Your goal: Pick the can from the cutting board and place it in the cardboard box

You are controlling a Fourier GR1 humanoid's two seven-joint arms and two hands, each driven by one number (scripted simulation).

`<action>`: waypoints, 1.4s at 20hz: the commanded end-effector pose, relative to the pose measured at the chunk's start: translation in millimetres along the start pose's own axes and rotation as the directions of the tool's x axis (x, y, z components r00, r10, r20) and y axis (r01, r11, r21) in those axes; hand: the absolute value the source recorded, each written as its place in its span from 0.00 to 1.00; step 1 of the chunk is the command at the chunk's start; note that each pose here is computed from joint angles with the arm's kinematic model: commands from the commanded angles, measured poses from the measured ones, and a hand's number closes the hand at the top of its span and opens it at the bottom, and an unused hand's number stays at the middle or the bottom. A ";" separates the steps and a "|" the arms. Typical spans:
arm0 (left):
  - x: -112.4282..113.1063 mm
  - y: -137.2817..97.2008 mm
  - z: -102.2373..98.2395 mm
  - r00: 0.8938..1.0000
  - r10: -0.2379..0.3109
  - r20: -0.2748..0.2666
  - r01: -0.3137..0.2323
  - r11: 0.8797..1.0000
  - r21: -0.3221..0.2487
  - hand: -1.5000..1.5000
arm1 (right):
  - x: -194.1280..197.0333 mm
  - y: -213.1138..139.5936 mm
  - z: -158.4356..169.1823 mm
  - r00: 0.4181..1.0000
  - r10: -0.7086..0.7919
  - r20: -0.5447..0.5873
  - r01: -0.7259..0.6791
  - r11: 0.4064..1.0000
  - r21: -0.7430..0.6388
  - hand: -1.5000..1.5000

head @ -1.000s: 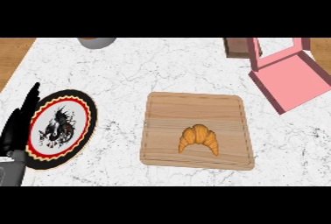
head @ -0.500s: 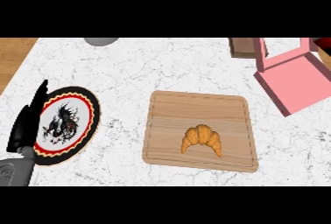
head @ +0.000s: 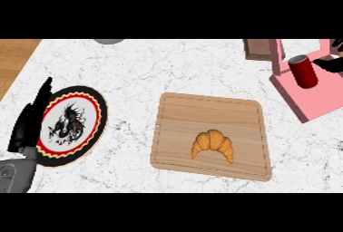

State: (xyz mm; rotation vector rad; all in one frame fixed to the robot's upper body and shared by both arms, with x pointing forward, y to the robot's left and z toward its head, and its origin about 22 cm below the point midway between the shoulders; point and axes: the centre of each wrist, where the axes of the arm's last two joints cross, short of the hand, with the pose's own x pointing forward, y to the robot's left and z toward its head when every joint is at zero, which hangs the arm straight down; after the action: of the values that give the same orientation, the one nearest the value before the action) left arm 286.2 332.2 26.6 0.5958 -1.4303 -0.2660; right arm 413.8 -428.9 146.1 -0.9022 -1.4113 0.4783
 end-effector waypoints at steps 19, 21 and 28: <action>-8.2 9.7 4.5 1.000 0.018 0.000 -0.018 1.000 0.018 0.50 | -27.5 -42.2 11.5 0.899 -0.408 0.161 0.437 0.862 -0.256 0.00; -3.6 14.2 4.8 1.000 0.006 -0.008 -0.006 1.000 -0.001 0.50 | -32.2 -43.5 13.7 0.876 -0.455 0.163 0.482 0.844 -0.235 0.00; -10.9 10.2 8.7 0.999 0.013 -0.031 -0.012 1.000 0.008 0.50 | -91.6 -95.5 54.7 0.877 -0.462 0.136 0.480 0.825 -0.297 0.00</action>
State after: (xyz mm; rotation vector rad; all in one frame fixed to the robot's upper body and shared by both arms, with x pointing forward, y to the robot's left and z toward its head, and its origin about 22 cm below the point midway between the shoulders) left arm 278.2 340.3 25.1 0.6010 -1.4167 -0.2422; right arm 353.4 -516.3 160.9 -0.7397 -1.7418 -0.0810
